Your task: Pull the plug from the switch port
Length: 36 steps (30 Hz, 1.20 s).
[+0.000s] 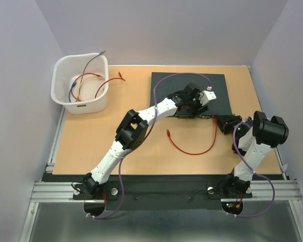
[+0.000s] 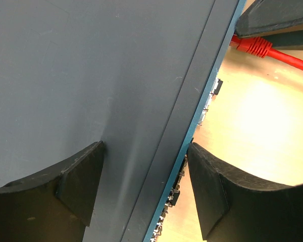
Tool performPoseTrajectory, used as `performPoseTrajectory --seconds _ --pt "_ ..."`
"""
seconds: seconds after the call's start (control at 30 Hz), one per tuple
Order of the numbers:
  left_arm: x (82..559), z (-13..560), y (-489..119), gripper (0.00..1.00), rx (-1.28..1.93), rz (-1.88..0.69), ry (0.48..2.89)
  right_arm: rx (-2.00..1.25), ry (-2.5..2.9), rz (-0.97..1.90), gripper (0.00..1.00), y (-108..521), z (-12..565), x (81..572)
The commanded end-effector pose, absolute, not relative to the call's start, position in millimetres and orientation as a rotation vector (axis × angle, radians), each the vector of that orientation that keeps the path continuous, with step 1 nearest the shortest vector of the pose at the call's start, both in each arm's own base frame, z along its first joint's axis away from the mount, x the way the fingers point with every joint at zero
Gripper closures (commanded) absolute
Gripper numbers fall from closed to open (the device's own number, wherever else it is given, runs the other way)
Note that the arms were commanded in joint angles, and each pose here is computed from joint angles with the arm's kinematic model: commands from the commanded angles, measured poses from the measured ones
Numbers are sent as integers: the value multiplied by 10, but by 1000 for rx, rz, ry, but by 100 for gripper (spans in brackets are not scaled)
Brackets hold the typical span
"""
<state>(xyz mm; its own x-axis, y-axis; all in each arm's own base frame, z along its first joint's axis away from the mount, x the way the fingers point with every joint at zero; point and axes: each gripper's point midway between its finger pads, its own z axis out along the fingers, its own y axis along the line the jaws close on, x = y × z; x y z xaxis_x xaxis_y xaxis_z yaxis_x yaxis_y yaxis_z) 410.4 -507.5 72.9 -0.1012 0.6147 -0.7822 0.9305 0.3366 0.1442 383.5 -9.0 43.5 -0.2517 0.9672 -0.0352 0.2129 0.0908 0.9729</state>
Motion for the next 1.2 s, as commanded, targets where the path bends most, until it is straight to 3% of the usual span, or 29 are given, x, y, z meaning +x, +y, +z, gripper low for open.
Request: performPoseTrajectory --seconds 0.0,0.17,0.37,0.73,1.17 --pt "4356 657 -4919 24 1303 -446 1850 954 1399 1179 62 -268 1022 4037" --pt "4370 679 -4927 24 1299 -444 1845 962 1412 1187 66 -259 977 4046" --pt "4376 691 -4933 24 1298 -444 1844 958 1454 1180 55 -192 878 3940" --pt "4375 682 -4930 24 1302 -442 1844 966 1463 1140 60 -180 839 3827" --pt "4388 692 -4945 24 1303 -436 1837 931 1446 1224 62 -105 946 4084"
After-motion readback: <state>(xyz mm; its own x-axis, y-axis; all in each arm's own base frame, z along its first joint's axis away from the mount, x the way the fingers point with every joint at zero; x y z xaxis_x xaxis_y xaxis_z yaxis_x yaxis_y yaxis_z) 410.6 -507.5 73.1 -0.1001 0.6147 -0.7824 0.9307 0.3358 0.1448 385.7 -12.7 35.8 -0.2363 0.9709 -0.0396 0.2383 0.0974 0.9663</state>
